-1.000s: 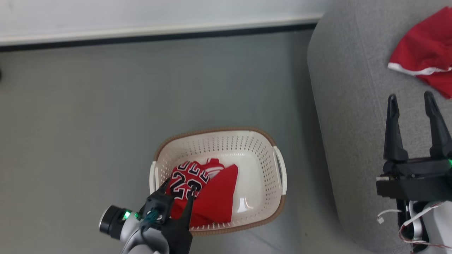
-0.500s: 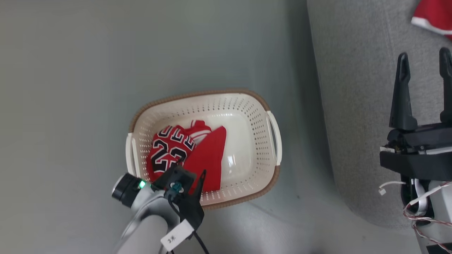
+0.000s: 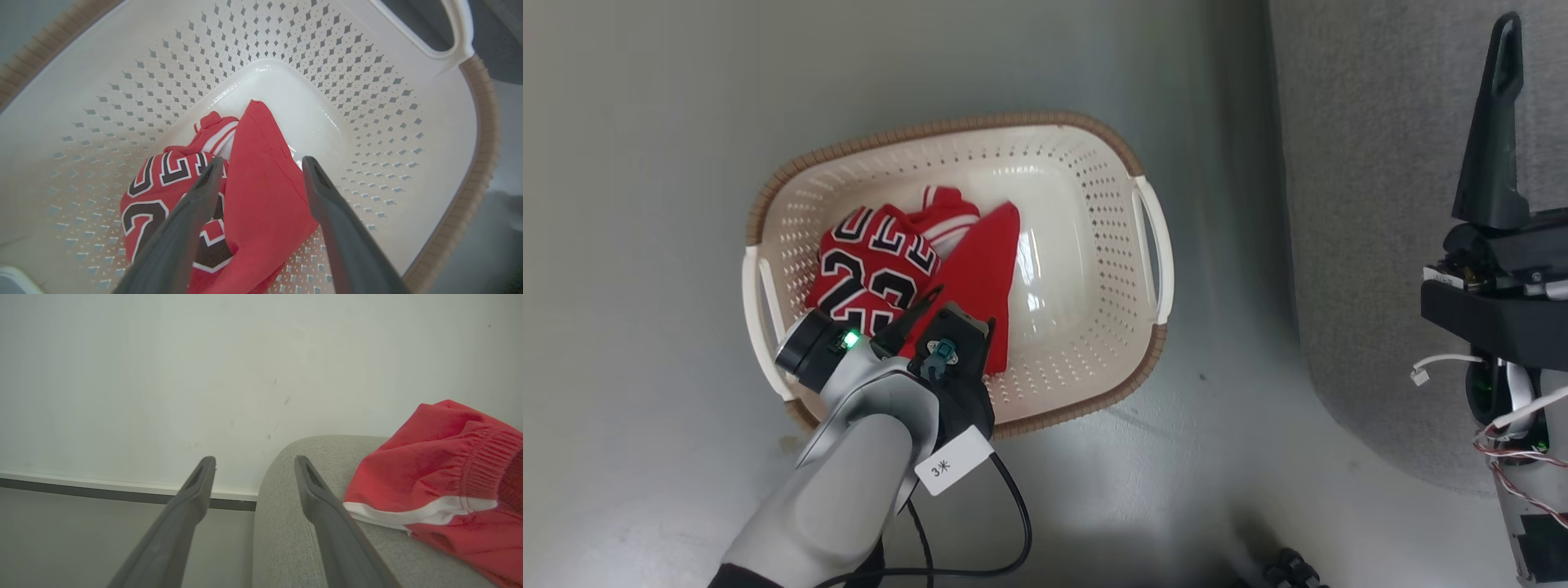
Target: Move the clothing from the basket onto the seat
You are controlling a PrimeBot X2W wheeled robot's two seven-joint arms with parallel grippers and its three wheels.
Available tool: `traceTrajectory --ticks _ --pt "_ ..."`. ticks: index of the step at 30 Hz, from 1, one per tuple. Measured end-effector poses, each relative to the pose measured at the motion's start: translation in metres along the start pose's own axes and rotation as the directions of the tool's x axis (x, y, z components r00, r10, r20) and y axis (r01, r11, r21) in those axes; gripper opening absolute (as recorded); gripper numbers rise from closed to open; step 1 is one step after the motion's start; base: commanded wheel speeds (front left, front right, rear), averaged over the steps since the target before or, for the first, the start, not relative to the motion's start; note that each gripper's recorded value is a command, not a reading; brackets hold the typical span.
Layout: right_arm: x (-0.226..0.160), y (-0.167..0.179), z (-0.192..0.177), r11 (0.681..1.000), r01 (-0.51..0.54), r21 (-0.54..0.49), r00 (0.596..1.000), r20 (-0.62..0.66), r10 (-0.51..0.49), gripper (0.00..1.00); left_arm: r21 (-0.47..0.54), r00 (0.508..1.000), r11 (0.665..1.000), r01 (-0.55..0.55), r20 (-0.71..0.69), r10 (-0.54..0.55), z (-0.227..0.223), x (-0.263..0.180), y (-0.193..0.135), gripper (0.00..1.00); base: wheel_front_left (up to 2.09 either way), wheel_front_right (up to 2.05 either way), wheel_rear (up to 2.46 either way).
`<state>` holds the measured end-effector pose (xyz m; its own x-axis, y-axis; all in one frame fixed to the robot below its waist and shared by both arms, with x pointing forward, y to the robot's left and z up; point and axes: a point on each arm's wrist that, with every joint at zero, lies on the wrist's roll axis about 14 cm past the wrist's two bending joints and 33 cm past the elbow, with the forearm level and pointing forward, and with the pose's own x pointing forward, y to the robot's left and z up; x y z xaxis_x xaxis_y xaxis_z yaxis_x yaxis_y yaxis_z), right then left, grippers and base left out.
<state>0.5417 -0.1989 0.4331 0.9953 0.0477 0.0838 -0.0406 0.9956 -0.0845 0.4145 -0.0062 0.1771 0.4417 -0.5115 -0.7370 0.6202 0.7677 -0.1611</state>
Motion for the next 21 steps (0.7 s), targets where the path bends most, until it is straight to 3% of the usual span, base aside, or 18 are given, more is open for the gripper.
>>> traceTrajectory --ticks 7,21 --pt "0.004 0.007 -0.034 1.000 -0.017 -0.001 0.998 -0.060 0.017 1.00 -0.019 0.992 1.000 0.020 -0.123 -0.022 -0.045 0.014 -0.004 1.00 0.00 0.00 0.00" --pt "0.001 0.007 -0.057 1.000 -0.017 -0.008 0.994 -0.111 0.016 1.00 -0.014 0.986 0.999 -0.035 -0.165 0.032 -0.059 0.030 0.011 0.98 0.00 0.00 0.00"
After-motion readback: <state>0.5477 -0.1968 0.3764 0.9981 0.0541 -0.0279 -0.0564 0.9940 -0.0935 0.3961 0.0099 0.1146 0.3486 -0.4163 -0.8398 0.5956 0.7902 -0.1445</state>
